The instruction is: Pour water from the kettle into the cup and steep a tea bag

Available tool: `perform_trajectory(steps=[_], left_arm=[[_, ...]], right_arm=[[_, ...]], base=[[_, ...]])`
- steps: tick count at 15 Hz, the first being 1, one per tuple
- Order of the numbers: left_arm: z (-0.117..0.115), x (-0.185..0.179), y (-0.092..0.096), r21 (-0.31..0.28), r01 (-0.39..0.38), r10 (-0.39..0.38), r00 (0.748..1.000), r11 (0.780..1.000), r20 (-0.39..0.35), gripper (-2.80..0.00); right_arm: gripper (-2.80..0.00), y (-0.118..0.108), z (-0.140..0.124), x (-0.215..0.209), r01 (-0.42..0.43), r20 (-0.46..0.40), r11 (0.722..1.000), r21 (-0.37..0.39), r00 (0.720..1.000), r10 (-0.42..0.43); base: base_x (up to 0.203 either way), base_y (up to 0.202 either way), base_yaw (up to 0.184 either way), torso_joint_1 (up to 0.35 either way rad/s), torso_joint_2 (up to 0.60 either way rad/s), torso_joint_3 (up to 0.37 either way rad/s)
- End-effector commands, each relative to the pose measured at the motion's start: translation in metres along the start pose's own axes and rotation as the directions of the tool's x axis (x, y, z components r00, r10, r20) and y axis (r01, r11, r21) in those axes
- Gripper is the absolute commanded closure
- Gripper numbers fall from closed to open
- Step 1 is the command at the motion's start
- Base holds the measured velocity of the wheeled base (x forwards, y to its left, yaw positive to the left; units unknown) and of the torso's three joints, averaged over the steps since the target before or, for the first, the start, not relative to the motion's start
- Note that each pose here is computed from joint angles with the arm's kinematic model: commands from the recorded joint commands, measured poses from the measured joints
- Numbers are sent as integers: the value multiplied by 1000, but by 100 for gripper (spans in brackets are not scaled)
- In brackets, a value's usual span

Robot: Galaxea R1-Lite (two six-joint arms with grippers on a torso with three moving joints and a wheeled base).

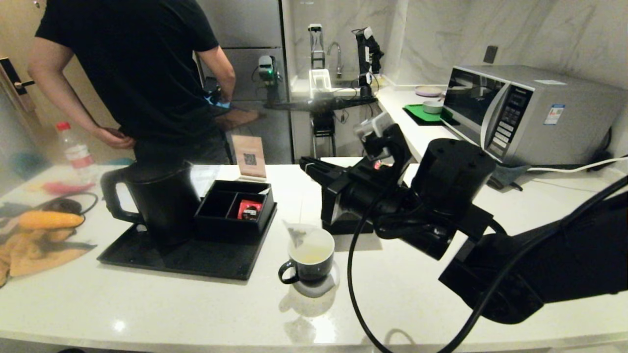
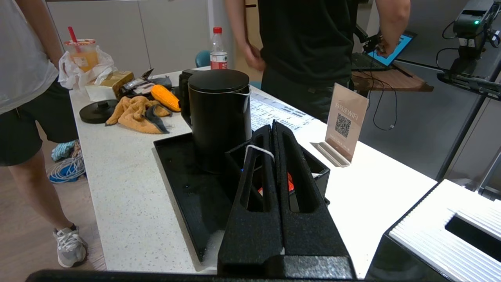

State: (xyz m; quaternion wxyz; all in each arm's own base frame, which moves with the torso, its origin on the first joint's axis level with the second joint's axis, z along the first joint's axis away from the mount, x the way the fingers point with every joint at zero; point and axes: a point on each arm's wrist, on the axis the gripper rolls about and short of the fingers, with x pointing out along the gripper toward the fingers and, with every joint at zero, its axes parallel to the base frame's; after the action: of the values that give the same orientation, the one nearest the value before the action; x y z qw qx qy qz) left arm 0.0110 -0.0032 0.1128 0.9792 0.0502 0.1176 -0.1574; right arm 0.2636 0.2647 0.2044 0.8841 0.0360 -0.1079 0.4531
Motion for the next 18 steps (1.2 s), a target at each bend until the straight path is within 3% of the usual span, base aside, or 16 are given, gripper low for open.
perform_trajectory(steps=[1, 3, 5, 15, 17, 18], left_arm=[[-25, -6, -1, -1, -9, 9, 999, 1000, 42, 0], [-32, -4, -2, -20, 25, -24, 1000, 1000, 8, 0], [-36, -4, -3, -86, 43, -47, 998, 995, -43, 0], [-36, -4, -3, -86, 40, -43, 998, 996, -42, 0], [-37, -4, -3, -96, 2, -6, 999, 995, -45, 0], [-36, -4, -3, -112, -61, 56, 997, 992, -47, 0]], right_arm=[[0, 0, 0, 0, -3, 6, 1000, -1, 1000, 3], [0, 0, -1, 0, -3, 2, 1000, 0, 1000, 3], [0, 0, -1, -1, -3, 1, 1000, 0, 1000, 3], [0, 2, -4, -6, -2, -12, 1000, 1, 1000, 2], [0, 1, -7, -8, -1, -22, 1000, 4, 1000, 1], [0, 1, -8, -8, 0, -25, 1000, 3, 1000, 0]], base=[[0, 0, 0, 0, 0, 0], [0, 0, 0, 0, 0, 0], [0, 0, 0, 0, 0, 0], [0, 0, 0, 0, 0, 0], [0, 0, 0, 0, 0, 0], [0, 0, 0, 0, 0, 0]])
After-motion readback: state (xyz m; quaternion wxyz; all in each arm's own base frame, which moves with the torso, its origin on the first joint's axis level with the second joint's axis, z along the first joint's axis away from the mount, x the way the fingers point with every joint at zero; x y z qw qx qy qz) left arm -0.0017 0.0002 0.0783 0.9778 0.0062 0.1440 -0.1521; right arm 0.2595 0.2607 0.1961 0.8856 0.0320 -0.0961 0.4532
